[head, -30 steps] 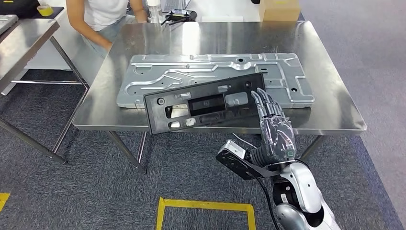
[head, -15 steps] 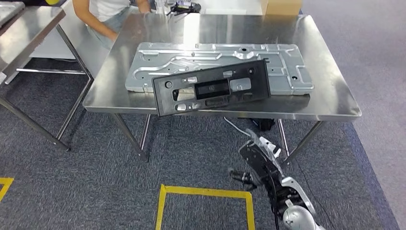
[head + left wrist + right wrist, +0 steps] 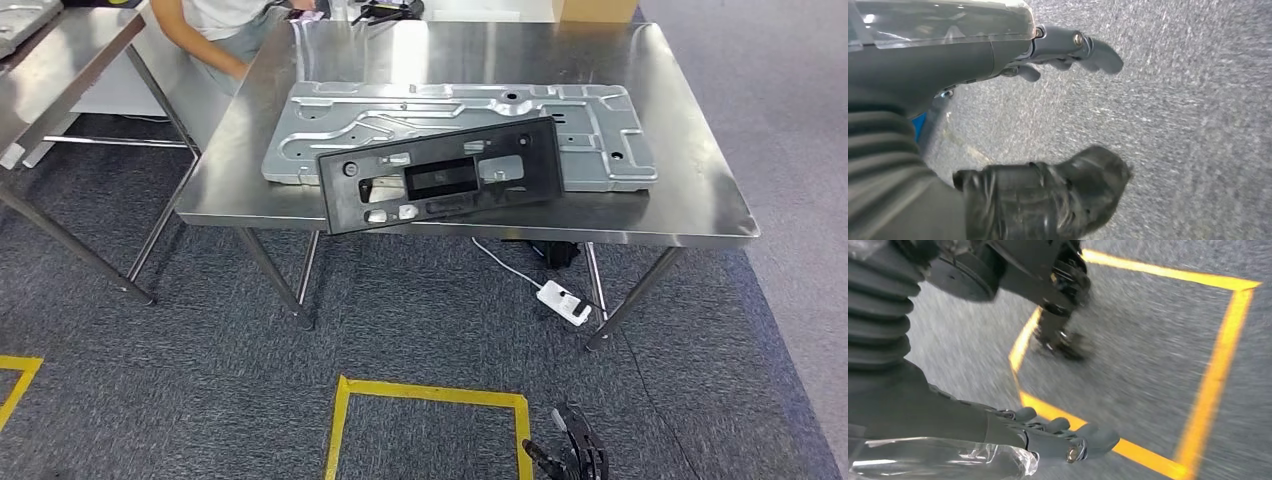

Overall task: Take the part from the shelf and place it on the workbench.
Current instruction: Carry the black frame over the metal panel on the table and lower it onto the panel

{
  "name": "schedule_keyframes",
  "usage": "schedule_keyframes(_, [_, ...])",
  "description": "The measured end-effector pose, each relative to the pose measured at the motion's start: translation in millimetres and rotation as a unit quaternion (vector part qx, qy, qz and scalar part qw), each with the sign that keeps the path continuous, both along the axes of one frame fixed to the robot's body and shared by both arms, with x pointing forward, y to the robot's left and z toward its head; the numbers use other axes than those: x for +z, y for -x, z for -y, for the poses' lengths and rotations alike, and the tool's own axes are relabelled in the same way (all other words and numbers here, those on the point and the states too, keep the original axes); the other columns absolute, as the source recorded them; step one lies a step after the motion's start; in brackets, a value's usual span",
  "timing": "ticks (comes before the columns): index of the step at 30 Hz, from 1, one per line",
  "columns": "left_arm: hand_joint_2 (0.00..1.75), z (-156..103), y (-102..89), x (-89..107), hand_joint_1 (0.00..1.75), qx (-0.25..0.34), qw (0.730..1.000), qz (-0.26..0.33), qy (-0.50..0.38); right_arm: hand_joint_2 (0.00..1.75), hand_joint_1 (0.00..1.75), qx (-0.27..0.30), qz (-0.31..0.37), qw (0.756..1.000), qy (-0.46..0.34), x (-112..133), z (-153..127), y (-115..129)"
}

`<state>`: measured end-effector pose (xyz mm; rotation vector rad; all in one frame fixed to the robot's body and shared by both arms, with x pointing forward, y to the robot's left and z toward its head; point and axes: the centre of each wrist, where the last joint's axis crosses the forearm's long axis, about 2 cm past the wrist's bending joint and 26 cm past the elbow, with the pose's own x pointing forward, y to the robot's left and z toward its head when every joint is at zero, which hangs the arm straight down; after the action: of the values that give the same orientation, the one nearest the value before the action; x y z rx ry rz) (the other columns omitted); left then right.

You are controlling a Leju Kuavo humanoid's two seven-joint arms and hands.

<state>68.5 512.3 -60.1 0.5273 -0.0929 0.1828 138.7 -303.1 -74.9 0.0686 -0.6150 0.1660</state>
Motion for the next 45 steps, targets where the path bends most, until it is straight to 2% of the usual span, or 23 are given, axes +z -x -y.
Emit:
schedule_keyframes(4, [0.0, 1, -0.6, -0.4, 0.0, -0.001, 1.0, -0.002, 0.006, 0.0, 0.0, -0.038, -0.034, 0.997, -0.05, -13, -7, 21])
schedule_keyframes(10, [0.0, 1, -1.4, -0.4, 0.0, -0.013, 1.0, -0.001, 0.011, 0.0, 0.0, -0.072, -0.027, 0.993, -0.095, -25, -24, 47])
schedule_keyframes(16, [0.0, -2, -3.9, 1.5, 0.0, -0.03, 0.999, 0.012, 0.01, 0.0, 0.0, -0.121, -0.021, 0.986, -0.115, -29, -23, 56])
schedule_keyframes(24, [0.0, -3, -3.5, 1.8, 0.0, -0.038, 0.999, 0.02, 0.014, 0.0, 0.0, -0.154, -0.081, 0.979, -0.103, -32, -13, 67])
schedule_keyframes(32, [0.0, -5, -2.7, 2.4, 0.0, -0.02, 1.0, -0.002, 0.02, 0.0, 0.0, -0.157, -0.123, 0.975, -0.096, -32, -12, 68])
schedule_keyframes(37, [0.0, -7, -1.8, 3.3, 0.0, 0.003, 1.0, -0.022, 0.016, 0.0, 0.0, -0.131, -0.133, 0.977, -0.1, -33, -24, 70])
schedule_keyframes(45, [0.0, -8, -5.3, 4.5, 0.0, -0.001, 1.0, -0.014, 0.014, 0.0, 0.0, -0.105, -0.141, 0.977, -0.119, -32, -42, 71])
